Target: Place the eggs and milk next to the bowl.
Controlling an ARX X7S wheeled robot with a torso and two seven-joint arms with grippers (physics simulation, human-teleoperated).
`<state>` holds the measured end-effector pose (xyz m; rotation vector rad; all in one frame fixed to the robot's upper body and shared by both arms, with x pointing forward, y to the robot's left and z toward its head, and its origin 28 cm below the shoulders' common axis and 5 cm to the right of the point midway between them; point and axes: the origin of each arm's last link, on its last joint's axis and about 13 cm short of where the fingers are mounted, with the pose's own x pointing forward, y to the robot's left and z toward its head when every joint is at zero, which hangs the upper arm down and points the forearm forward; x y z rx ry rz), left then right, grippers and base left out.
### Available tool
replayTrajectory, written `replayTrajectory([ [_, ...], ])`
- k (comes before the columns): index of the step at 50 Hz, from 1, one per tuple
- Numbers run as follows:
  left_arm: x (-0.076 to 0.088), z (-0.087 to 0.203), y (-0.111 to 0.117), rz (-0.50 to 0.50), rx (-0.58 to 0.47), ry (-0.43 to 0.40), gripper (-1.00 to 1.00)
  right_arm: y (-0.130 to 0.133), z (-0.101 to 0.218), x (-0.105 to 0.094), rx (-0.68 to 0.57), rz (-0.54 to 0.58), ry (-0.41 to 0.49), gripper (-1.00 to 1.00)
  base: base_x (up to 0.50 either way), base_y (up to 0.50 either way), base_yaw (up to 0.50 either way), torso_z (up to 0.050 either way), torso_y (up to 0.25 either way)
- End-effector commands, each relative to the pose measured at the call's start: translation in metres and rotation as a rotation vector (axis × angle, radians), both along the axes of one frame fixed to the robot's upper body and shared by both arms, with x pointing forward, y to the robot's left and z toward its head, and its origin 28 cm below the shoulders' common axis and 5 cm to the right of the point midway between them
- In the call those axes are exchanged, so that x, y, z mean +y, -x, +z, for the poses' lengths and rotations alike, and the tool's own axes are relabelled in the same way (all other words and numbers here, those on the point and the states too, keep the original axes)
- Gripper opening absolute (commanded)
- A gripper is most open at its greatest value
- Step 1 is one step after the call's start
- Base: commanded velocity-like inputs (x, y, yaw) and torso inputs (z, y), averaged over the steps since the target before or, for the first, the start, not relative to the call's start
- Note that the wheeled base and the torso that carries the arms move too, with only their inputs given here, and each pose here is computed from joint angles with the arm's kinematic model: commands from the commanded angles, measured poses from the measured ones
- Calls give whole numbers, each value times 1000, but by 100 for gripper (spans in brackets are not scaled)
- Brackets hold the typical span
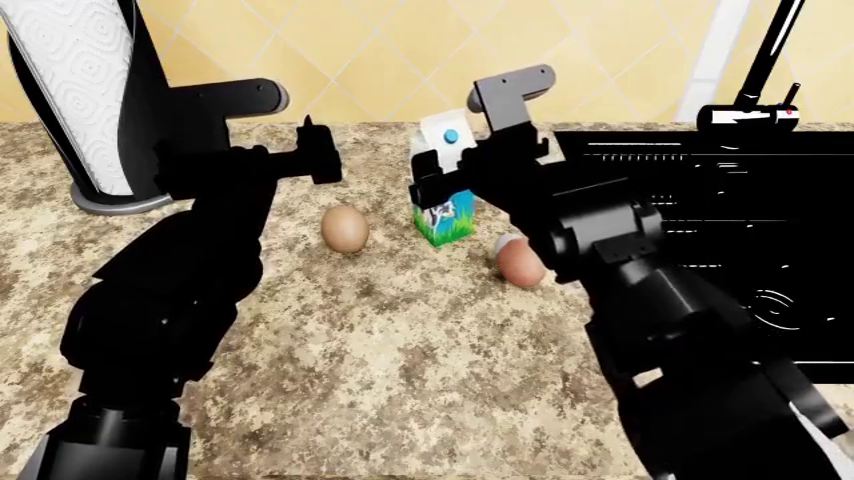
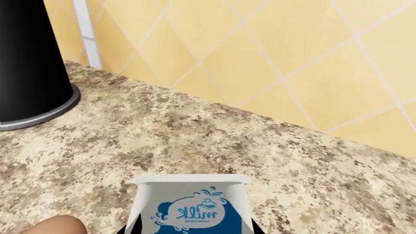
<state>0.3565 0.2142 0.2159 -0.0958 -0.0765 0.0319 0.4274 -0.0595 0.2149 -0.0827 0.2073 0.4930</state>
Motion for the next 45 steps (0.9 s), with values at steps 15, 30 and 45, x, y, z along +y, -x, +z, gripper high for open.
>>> replayTrajectory([
  [15, -1, 3, 1, -4, -5, 1, 100, 11, 20, -8, -102, -14, -58, -100, 0, 0, 0, 0, 0],
  [30, -1, 8, 8, -13, -22, 5, 100, 33, 49, -20, -150, -60, -70, -100, 0, 0, 0, 0, 0],
  [45, -3, 12, 11, -21, -34, 7, 100, 59, 77, -25, -215, -54, -73, -100, -412, -1, 0, 0, 1],
])
